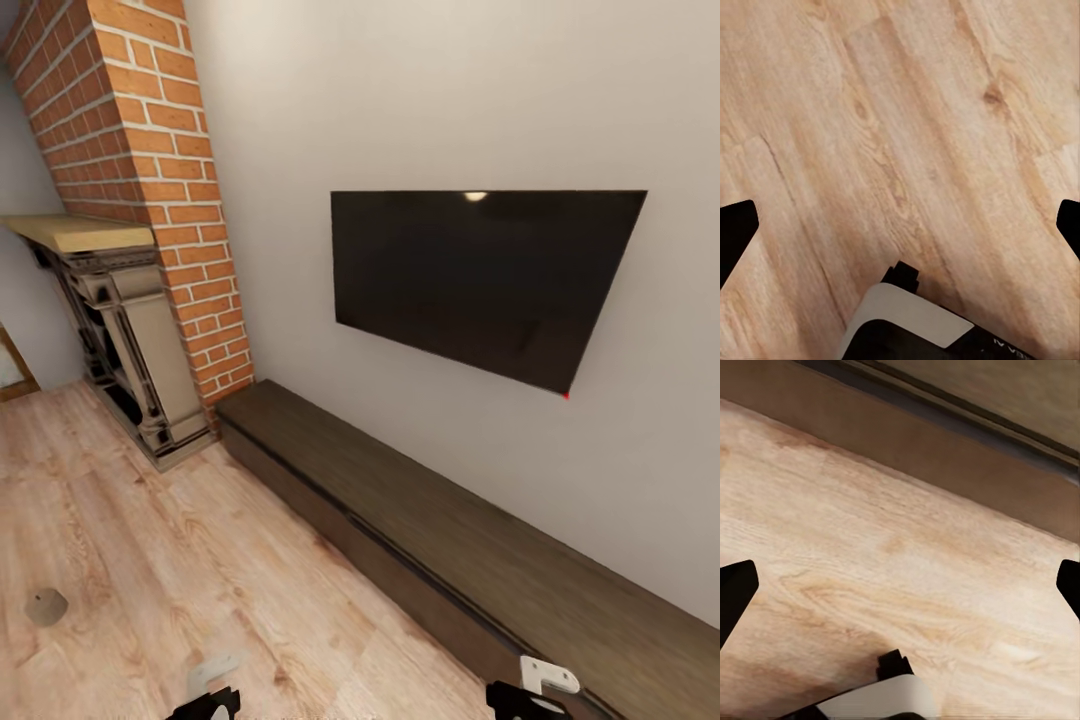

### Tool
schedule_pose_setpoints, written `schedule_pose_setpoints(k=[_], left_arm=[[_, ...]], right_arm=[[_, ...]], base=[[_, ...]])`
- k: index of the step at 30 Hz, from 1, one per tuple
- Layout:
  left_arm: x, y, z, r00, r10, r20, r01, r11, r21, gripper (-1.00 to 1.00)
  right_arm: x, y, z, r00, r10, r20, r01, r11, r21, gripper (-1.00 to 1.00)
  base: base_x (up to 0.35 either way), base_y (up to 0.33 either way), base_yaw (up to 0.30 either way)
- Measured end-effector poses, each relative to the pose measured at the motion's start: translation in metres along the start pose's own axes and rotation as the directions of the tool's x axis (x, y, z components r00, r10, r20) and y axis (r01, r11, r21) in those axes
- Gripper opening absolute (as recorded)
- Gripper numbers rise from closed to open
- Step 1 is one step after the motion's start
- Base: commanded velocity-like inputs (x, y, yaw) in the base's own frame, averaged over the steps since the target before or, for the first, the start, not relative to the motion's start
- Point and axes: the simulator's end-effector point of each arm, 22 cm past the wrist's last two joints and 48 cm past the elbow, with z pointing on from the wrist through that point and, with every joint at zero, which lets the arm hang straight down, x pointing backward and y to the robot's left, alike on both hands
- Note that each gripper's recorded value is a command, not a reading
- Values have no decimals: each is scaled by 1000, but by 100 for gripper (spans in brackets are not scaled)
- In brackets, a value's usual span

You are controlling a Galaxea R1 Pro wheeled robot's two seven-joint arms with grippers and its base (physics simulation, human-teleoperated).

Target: Place each of the two pumpkins and all three candles from the living room inside a cabinet in the living room (use any cabinet), then make sure every cabinet is closed, and position the cauldron so it is next to a table in the living room.

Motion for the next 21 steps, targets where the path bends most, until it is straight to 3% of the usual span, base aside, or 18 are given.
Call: schedule_pose_setpoints(k=[12,21], left_arm=[[7,1,4,1000,6,-15,-6,1000,-6,100],[11,2,6,1000,8,-24,-8,1000,-9,100]], right_arm=[[13,-4,6,999,-10,-33,11,1000,11,100],[17,-4,8,999,-12,-43,13,1000,14,100]], base=[[0,0,137],[0,0,225]])
